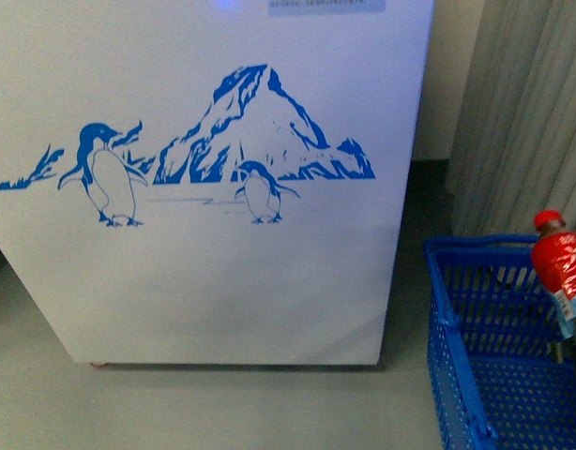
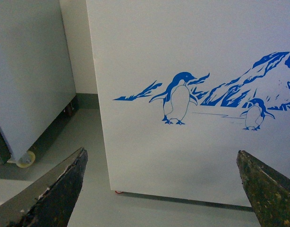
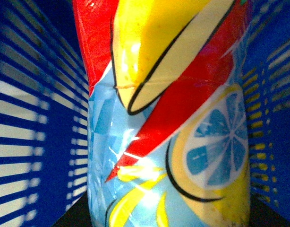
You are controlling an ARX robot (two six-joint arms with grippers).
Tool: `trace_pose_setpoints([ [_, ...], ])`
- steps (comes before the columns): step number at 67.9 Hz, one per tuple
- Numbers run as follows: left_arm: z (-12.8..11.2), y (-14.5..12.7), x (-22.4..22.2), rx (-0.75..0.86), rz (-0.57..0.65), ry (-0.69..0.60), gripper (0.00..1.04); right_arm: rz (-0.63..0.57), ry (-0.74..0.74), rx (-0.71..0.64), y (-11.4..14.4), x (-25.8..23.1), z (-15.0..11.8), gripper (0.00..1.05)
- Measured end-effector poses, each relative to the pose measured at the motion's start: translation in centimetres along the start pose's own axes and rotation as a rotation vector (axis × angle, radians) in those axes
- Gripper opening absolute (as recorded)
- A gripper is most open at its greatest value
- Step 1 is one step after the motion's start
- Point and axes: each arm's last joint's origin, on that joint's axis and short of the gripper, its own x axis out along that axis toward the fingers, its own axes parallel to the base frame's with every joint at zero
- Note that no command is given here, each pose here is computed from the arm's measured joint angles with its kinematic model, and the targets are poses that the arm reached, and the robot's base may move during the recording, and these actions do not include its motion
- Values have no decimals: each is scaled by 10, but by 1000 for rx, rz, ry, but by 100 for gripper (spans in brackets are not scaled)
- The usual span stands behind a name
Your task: Put drink in fridge
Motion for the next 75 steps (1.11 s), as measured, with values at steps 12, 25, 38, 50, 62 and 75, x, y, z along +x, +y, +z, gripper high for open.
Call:
trace_pose_setpoints([
  [12, 0, 0, 0, 0, 0, 0, 97, 79, -228, 5, 16, -120, 72, 41],
  [25, 0, 0, 0, 0, 0, 0, 97, 109, -623, -10, 32, -261, 131, 41],
  [38, 0, 0, 0, 0, 0, 0, 97, 94, -762, 44, 39, -332, 124, 41],
  [50, 0, 0, 0, 0, 0, 0, 97, 87, -774, 75, 45, -362, 99, 41],
  [62, 0, 0, 0, 0, 0, 0, 97, 96, -818, 91, 49, -381, 84, 41],
  [75, 0, 0, 0, 0, 0, 0, 97, 101, -828, 93, 48, -383, 82, 41],
])
